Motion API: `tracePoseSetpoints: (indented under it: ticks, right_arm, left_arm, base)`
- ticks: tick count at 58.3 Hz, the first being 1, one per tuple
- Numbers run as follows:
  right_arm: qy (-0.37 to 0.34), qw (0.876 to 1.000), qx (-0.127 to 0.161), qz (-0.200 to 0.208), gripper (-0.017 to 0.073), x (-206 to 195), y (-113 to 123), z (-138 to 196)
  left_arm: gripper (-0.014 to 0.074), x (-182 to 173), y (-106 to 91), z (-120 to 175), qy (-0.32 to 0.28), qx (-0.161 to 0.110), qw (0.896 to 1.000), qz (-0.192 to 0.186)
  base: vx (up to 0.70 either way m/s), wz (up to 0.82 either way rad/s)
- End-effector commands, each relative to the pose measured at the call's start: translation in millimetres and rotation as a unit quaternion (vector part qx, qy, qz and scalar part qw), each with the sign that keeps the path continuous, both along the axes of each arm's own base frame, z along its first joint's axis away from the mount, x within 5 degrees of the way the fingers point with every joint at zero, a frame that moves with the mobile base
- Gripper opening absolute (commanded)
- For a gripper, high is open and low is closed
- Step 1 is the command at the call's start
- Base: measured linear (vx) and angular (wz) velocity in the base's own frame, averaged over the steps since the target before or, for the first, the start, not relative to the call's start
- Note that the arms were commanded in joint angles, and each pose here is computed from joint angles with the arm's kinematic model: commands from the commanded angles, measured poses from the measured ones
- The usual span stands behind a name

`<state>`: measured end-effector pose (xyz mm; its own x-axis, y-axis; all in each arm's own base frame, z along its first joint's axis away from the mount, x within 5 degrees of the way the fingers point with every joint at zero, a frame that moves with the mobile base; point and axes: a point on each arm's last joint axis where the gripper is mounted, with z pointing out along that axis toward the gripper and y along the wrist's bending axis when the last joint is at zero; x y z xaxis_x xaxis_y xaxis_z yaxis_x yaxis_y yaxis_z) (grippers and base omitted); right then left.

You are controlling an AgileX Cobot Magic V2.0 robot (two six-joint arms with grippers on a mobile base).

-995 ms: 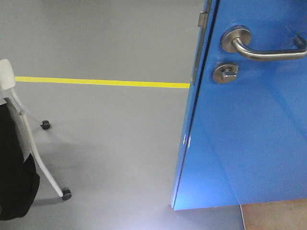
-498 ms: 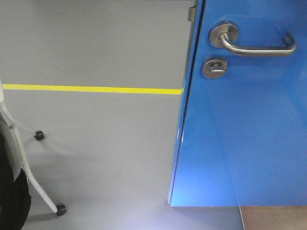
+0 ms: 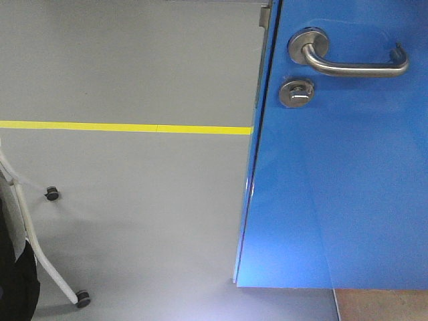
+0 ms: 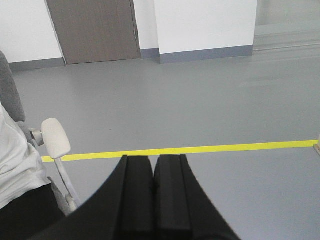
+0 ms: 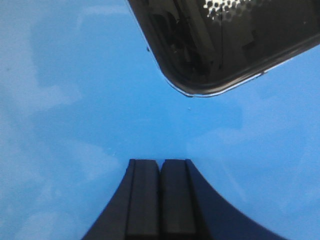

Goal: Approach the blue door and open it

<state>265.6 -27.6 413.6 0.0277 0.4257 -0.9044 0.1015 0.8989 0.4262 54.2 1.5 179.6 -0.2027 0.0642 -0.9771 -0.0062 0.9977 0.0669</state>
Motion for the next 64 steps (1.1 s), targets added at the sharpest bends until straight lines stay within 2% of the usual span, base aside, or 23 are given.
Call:
tracePoseSetpoints:
  ticks: [1,17,23,27,43,48,54,64]
  right_arm:
    - [-0.066,0.998,-0.015,-0.015,0.0002,-7.7,-1.6,24.5]
    - [-0.058,0.998,-0.014,-0.014,0.0002,-7.1,-1.6,19.1]
    - [-0.062,0.998,-0.018,-0.014,0.0002,-23.3,0.1,17.1]
    - [-0.064,0.997,-0.032,-0.014,0.0002,-41.1,2.1,12.5]
    - [-0.074,0.985,-0.155,-0.013,0.0002,-124.9,12.6,-23.6]
    - [-0.093,0.979,-0.181,-0.017,0.0002,-151.1,15.7,-33.0]
    - [-0.106,0.977,-0.185,-0.019,0.0002,-174.4,18.1,-53.3]
    - [-0.088,0.979,-0.185,-0.016,0.0002,-192.3,19.9,-104.4]
  left_arm:
    - [0.0070,1.1,-0.2,6.5,-0.044,-0.005,0.999,0.000]
    - [0.0070,1.1,-0.2,6.5,-0.044,-0.005,0.999,0.000]
    - [0.0070,1.1,-0.2,6.5,-0.044,-0.005,0.999,0.000]
    - [0.0070,1.1,-0.2,6.5,-0.044,-0.005,0.999,0.000]
    - [0.0070,1.1,-0.2,6.5,-0.044,-0.005,0.999,0.000]
    - [0.0070,1.1,-0.2,6.5,-0.044,-0.005,0.999,0.000]
    - [0.0070,1.1,-0.2,6.5,-0.044,-0.005,0.999,0.000]
    - [0.0070,1.1,-0.2,6.5,-0.044,-0.005,0.999,0.000]
  base:
    - [0.01,-0.01]
    - [0.00,0.00]
    - [0.00,0.00]
    - [0.00,0.00]
    - [0.00,0.00]
    - [0.00,0.00]
    - [0.00,0.00]
    - [0.00,0.00]
